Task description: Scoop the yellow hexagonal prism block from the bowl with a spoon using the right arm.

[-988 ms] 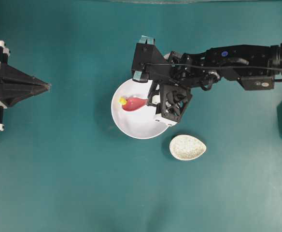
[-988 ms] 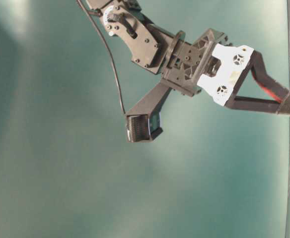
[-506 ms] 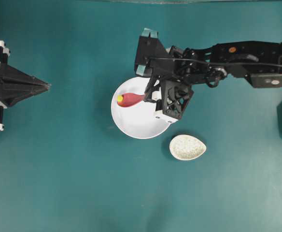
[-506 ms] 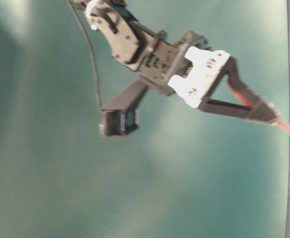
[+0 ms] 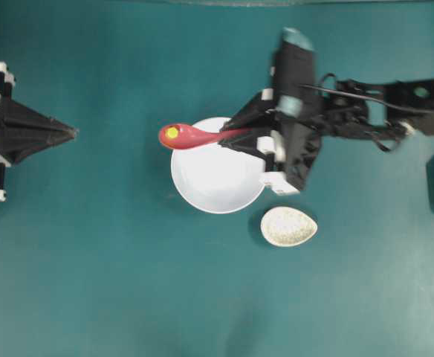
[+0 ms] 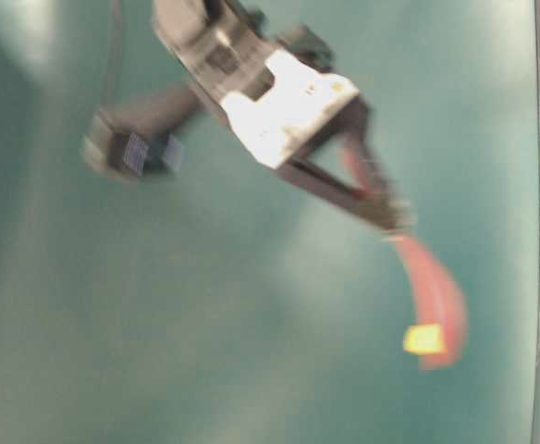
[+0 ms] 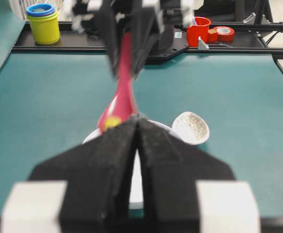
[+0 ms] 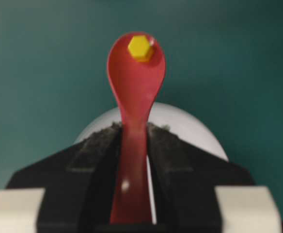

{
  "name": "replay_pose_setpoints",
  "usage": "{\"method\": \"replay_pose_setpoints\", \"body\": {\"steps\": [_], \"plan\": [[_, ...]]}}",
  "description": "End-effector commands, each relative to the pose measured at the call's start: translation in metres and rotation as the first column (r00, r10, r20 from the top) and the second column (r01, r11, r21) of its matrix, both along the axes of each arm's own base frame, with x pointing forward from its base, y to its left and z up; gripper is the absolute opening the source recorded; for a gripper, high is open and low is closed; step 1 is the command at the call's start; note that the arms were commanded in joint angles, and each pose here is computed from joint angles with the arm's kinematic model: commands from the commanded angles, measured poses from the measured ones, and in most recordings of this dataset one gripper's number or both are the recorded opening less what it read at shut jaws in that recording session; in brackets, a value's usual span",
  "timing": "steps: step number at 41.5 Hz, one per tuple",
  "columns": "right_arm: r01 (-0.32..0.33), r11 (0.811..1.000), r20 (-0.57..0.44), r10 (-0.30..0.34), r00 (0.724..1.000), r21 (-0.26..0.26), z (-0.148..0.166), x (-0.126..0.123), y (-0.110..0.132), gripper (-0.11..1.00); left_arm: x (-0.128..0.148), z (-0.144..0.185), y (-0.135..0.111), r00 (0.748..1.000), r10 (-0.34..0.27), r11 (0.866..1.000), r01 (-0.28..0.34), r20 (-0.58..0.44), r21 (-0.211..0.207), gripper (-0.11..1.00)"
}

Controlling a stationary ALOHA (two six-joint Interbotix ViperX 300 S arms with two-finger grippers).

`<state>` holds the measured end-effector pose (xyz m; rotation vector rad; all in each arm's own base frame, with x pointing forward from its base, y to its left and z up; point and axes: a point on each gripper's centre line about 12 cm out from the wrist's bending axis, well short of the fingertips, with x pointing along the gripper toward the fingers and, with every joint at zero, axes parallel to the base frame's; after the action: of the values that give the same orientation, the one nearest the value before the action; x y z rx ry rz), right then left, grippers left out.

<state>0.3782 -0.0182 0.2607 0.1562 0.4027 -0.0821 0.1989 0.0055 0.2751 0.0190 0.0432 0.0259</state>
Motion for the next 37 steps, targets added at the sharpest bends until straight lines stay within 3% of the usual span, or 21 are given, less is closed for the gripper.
{"method": "replay_pose_setpoints", "body": {"steps": [1, 7, 25, 37], "plan": [[0.011, 1.0, 0.155, -0.008, 0.988, -0.015, 0.02, -0.013, 0.006, 0.23, 0.002, 0.003, 0.0, 1.0, -0.001, 1.0, 0.001, 0.011, 0.003, 0.0], [0.007, 1.0, 0.207, -0.003, 0.978, -0.016, 0.03, -0.026, 0.01, 0.23, 0.002, 0.003, 0.0, 1.0, 0.001, 1.0, -0.001, 0.011, 0.003, 0.0], [-0.022, 0.999, 0.21, 0.027, 0.977, -0.025, 0.054, -0.047, 0.013, 0.23, 0.002, 0.003, 0.0, 1.0, 0.001, 1.0, -0.001, 0.011, -0.001, 0.0], [-0.039, 0.997, 0.214, 0.053, 0.975, -0.068, 0.06, -0.06, 0.014, 0.23, 0.001, 0.004, 0.0, 1.0, 0.001, 1.0, -0.001, 0.017, 0.0, 0.0]]}}
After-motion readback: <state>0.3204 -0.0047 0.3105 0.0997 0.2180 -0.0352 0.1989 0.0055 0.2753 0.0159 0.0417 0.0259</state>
